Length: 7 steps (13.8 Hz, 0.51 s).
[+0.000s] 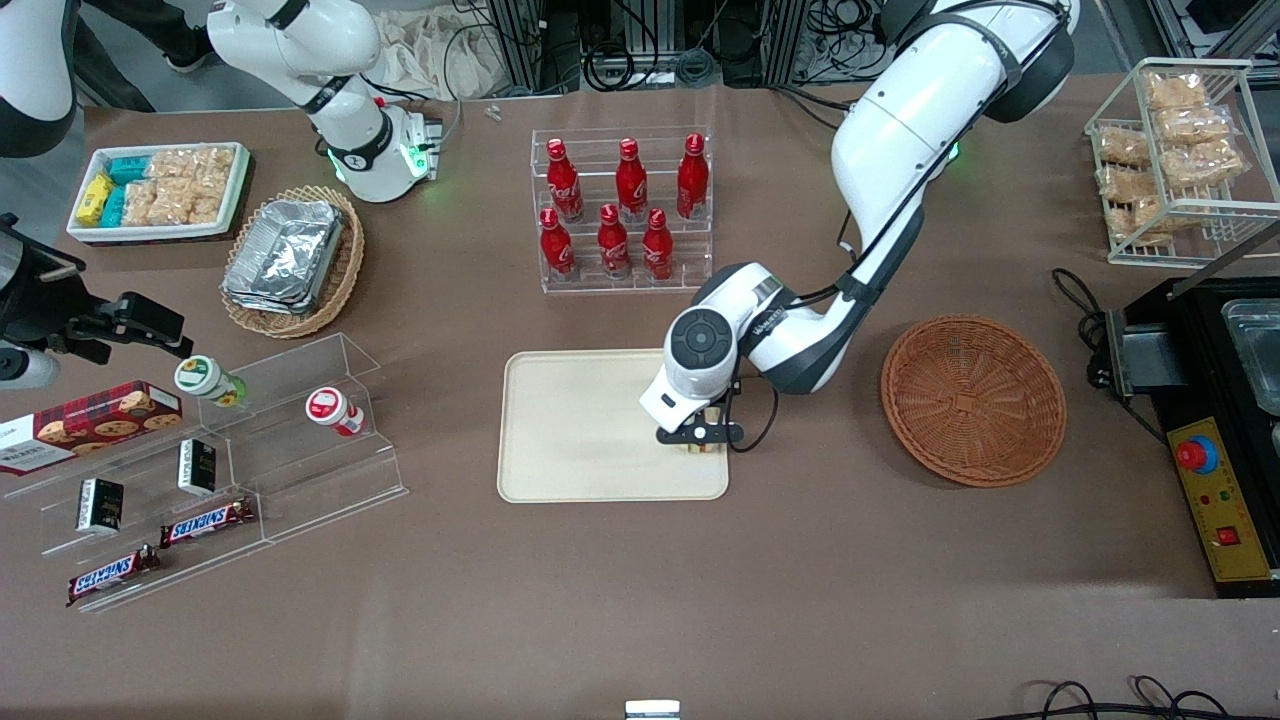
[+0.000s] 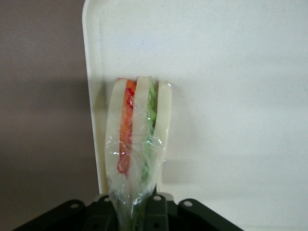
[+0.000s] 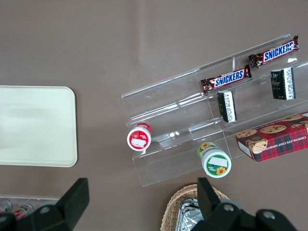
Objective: Place sandwich from basket to tray
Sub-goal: 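Carry the sandwich over the cream tray and lower it, then open the left gripper to release the sandwich and raise it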
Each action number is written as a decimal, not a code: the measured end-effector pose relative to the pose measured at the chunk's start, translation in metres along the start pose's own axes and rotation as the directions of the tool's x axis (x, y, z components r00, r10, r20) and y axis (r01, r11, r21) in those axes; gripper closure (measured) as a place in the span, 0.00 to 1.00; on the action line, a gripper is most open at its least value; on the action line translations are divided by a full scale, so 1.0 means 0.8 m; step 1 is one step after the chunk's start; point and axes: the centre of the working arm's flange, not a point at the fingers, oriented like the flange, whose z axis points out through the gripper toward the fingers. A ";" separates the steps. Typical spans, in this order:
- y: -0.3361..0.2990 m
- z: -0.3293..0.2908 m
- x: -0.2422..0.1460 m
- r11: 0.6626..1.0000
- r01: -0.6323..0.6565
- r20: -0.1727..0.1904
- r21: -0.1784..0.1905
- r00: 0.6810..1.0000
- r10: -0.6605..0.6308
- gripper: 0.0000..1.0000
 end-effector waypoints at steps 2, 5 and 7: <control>0.000 -0.001 0.002 1.000 0.008 -0.014 0.008 1.000 -0.008 0.57; -0.005 -0.032 0.010 0.999 0.024 -0.032 0.022 0.999 -0.023 0.26; -0.016 -0.093 0.009 0.998 0.040 -0.046 0.053 0.998 -0.037 0.07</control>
